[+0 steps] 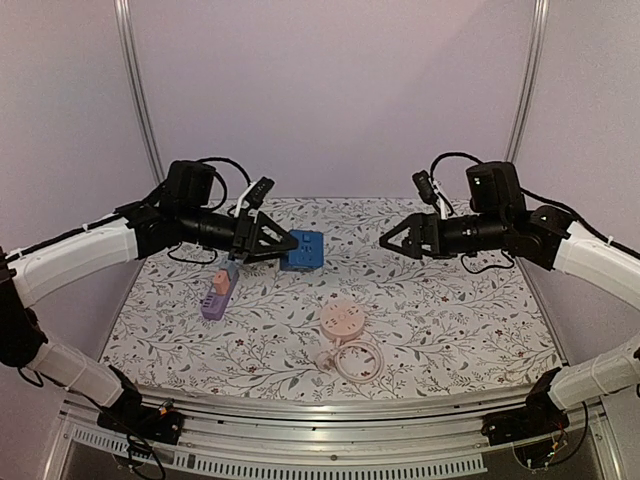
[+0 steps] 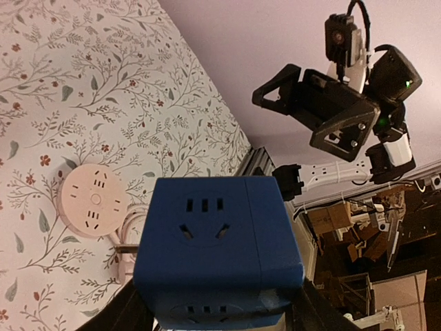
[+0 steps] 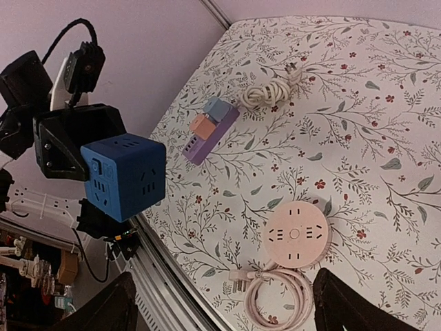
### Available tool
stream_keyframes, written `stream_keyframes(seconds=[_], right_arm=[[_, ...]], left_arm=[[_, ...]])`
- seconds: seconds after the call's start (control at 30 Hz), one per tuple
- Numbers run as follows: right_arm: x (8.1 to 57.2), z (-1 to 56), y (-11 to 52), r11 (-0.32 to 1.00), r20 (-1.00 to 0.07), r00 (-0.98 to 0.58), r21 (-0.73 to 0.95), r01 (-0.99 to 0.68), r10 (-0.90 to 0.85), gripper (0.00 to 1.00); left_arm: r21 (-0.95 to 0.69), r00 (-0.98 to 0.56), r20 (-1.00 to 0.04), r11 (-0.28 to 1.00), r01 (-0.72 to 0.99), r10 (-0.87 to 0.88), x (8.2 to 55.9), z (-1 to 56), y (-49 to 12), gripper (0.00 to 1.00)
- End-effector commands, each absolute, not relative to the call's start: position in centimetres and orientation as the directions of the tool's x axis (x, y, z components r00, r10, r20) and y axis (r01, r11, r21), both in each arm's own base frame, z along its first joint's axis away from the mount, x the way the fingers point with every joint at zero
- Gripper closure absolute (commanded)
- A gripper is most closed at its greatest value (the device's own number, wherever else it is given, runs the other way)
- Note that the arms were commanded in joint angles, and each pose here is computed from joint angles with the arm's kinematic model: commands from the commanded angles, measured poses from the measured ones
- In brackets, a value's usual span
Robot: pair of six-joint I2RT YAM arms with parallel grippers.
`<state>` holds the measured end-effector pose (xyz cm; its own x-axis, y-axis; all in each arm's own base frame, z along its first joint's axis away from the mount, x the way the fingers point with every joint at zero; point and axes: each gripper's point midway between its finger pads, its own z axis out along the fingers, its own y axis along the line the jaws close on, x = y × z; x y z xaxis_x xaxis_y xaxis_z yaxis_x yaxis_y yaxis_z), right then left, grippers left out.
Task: Insert the plug
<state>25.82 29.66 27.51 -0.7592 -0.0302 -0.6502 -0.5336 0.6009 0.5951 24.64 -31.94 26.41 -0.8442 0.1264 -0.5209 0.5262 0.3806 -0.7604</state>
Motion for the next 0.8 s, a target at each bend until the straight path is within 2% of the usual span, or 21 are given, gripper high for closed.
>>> stream_keyframes(seconds=[0.0,0.07,0.13,0.2,0.27,0.3,0.33,0.43,0.63,0.77], right_arm=[[24.6,30.1,31.0,0.497,-0.749,-0.662,0.565,-0.659,-0.026,0.13],[24.3,30.7,31.4,0.478,-0.768,-0.640,0.552,-0.683,-0.028,0.13],[24.2,31.3,31.6,0.471,-0.782,-0.623,0.540,-0.697,-0.026,0.13],[24.4,31.6,31.8,0.482,-0.791,-0.612,0.529,-0.698,-0.019,0.13],[25.2,31.9,31.7,0.519,-0.803,-0.597,0.512,-0.685,0.004,0.12],[25.7,32.1,31.7,0.538,-0.806,-0.591,0.507,-0.673,0.021,0.10],[26.3,32.2,31.8,0.557,-0.806,-0.591,0.506,-0.658,0.035,0.03],[28.1,32.8,32.6,0.612,-0.806,-0.589,0.496,-0.615,0.061,0.01],[30.2,32.5,35.0,0.656,-0.774,-0.631,0.501,-0.564,0.049,0.01],[30.8,30.4,36.9,0.675,-0.725,-0.688,0.513,-0.529,0.012,0.01]], left_arm=[[-0.815,-0.831,-0.550,0.161,0.556,0.083,24.4,30.4,-34.4,0.74],[-0.843,-0.846,-0.531,0.070,0.533,0.051,24.5,31.9,-35.0,0.74],[-0.859,-0.860,-0.510,0.036,0.511,0.024,25.0,32.8,-35.3,0.74],[-0.873,-0.875,-0.483,0.091,0.479,-0.029,26.5,32.9,-35.3,0.74],[-0.900,-0.908,-0.412,0.192,0.392,-0.075,28.3,31.7,-35.2,0.76],[-0.910,-0.919,-0.380,0.223,0.351,-0.105,28.9,31.2,-35.3,0.76],[-0.924,-0.932,-0.335,0.243,0.296,-0.139,29.5,30.8,-35.3,0.76],[-0.938,-0.939,-0.237,0.310,0.155,-0.248,30.8,28.6,-34.9,0.76],[-0.897,-0.925,-0.144,0.440,-0.027,-0.351,31.0,25.6,-34.5,0.76],[-0.889,-0.889,-0.094,0.440,-0.127,-0.448,31.3,25.0,-34.2,0.77]])
